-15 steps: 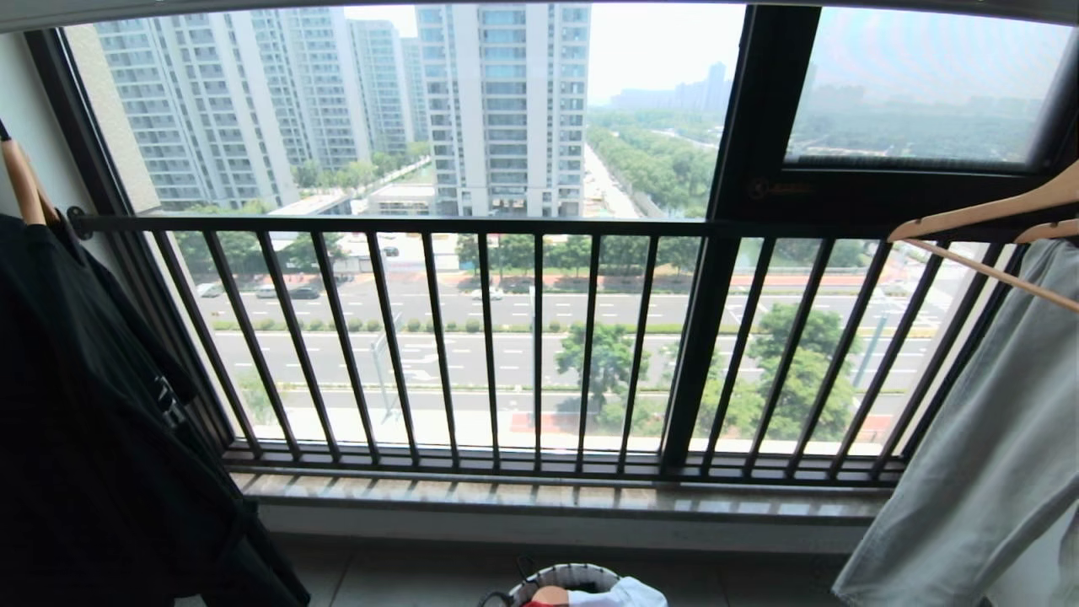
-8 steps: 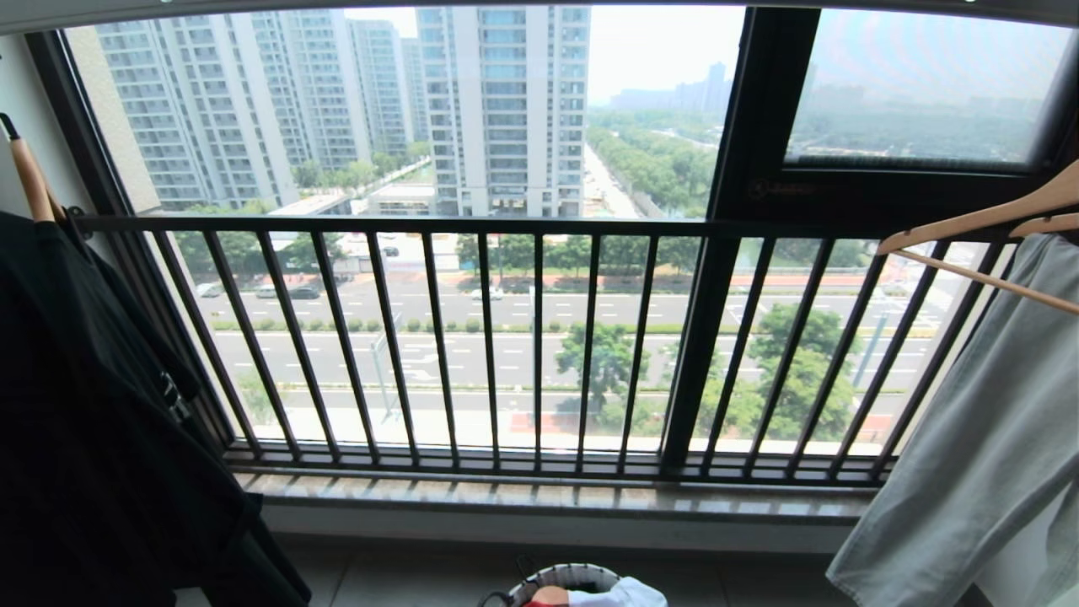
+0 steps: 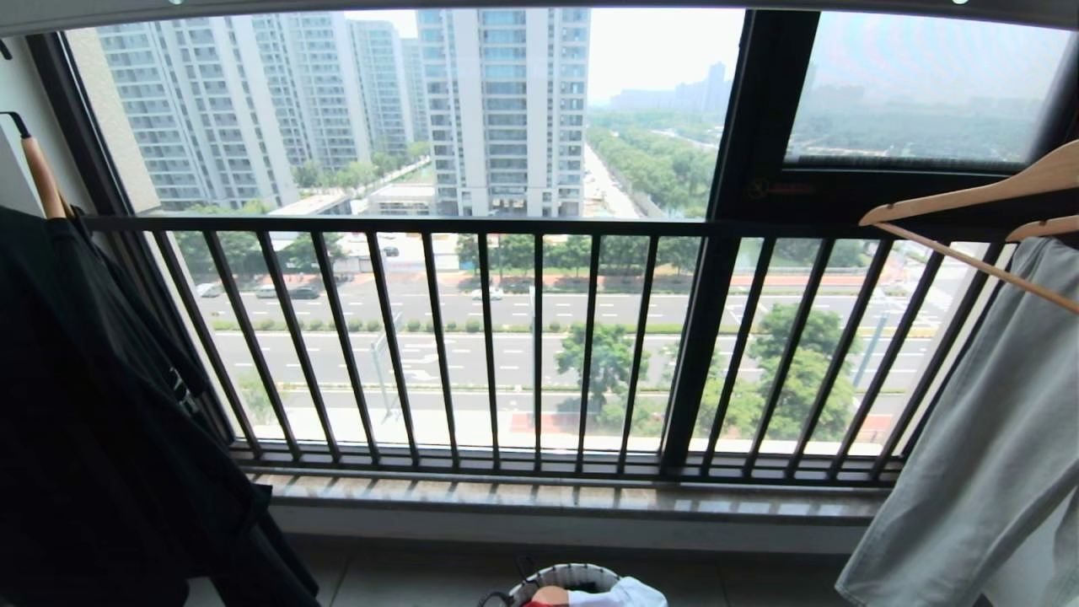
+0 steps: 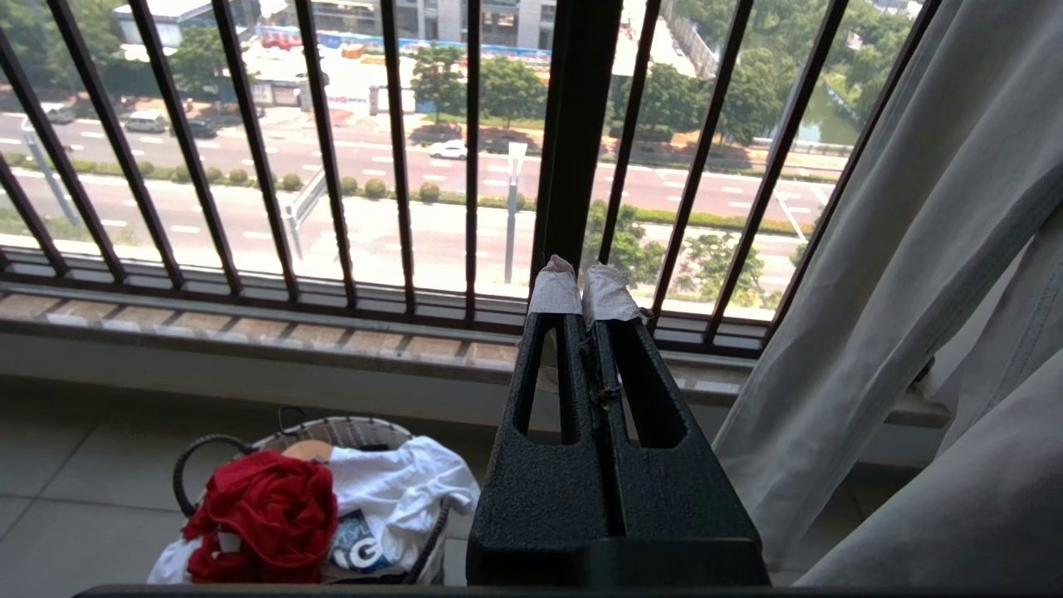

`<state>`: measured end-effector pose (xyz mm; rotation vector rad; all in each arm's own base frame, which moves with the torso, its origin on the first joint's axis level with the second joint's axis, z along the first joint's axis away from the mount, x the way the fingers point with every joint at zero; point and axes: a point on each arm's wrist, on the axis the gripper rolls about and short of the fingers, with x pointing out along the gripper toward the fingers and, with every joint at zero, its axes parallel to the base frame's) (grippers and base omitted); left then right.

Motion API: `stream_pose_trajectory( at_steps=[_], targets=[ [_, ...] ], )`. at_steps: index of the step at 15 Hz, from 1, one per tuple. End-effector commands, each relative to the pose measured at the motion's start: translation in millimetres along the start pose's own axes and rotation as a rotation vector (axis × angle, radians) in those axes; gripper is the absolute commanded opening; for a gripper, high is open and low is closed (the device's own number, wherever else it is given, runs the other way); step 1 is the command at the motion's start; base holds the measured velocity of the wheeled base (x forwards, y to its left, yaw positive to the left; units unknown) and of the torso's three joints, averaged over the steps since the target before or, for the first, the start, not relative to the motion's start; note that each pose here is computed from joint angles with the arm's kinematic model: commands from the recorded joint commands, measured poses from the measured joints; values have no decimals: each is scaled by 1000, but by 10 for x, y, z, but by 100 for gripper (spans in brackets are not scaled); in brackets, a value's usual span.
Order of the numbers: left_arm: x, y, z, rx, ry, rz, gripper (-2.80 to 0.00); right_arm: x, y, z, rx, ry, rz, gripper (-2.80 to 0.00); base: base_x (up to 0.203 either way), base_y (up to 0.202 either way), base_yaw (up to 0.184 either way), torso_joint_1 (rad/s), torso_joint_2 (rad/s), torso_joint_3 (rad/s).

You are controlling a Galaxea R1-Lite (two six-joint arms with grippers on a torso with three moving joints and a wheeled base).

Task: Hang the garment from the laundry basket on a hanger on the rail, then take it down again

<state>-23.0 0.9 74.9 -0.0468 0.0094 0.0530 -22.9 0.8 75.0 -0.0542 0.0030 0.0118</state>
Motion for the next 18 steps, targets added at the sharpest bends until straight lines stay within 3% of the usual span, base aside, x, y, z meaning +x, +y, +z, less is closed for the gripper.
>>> stream_pose_trajectory(
  at_steps=[1, 18],
  targets=[
    [-2, 0, 4, -1, -2, 1, -280, 1, 0, -4, 1, 1, 1, -280, 0, 0, 0, 0, 0, 0],
    [-1, 0, 0, -1, 0, 0, -280, 1, 0, -4, 1, 1, 1, -280, 0, 0, 0, 0, 0, 0]
  ],
)
